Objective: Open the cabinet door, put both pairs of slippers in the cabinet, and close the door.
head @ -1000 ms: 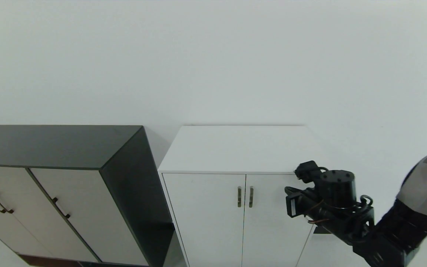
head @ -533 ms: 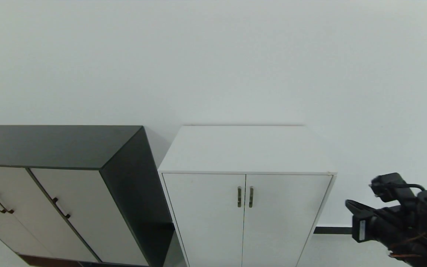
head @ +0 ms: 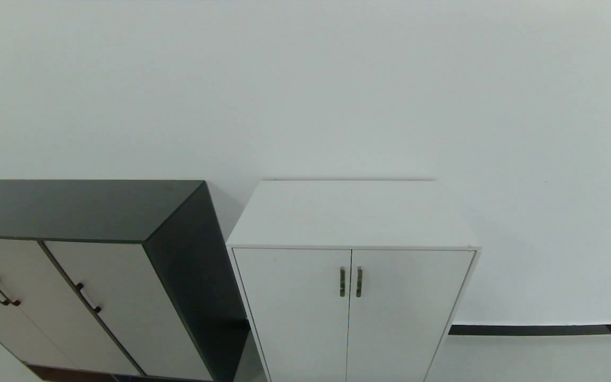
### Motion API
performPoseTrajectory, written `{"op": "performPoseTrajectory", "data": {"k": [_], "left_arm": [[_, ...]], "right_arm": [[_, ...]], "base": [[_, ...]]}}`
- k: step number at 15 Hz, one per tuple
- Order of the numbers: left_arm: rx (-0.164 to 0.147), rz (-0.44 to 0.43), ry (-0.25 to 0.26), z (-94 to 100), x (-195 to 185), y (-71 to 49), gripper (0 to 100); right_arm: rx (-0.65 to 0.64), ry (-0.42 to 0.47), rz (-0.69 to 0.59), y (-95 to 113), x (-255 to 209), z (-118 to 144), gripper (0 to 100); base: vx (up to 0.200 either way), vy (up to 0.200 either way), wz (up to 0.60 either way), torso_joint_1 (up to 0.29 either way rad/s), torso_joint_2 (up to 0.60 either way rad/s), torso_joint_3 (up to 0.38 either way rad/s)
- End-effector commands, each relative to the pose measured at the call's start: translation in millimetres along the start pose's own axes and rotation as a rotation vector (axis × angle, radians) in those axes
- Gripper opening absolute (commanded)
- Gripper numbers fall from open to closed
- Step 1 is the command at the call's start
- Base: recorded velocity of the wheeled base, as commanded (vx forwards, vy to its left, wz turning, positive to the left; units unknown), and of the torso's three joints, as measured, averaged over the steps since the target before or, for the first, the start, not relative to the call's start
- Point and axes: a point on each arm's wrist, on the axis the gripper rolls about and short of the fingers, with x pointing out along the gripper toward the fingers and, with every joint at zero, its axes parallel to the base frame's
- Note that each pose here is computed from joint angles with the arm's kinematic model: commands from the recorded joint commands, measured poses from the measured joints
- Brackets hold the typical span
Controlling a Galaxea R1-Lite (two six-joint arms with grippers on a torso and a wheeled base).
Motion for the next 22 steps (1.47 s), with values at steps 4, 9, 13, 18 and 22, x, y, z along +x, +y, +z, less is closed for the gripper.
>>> {"op": "performPoseTrajectory", "data": {"k": [4,9,13,18,22], "left_arm": [[-0.001,0.001,0.0,0.2,0,0.0,0],[-0.001,0.001,0.0,0.2,0,0.0,0],[-0.001,0.001,0.0,0.4,0,0.0,0],[-0.001,0.0,-0.001,0.6,0,0.0,0],[0.018,-0.001,0.0,0.2,0,0.0,0]], "right_arm": [[0.052,-0.178,0.177,-16,-59,-51,0],[0.052,-0.142,0.204,-12,-56,-56,0],[0.094,-0.234,0.044,-11,-64,-59,0],[0.097,-0.331,0.045,-9,-70,-63,0],[0.155,-0.324,0.01,-10,-70,-63,0]], "base": [[0.0,0.0,0.0,0.0,0.0,0.0],[0.0,0.0,0.0,0.0,0.0,0.0],[0.0,0.0,0.0,0.0,0.0,0.0],[0.0,0.0,0.0,0.0,0.0,0.0],[0.0,0.0,0.0,0.0,0.0,0.0]]}}
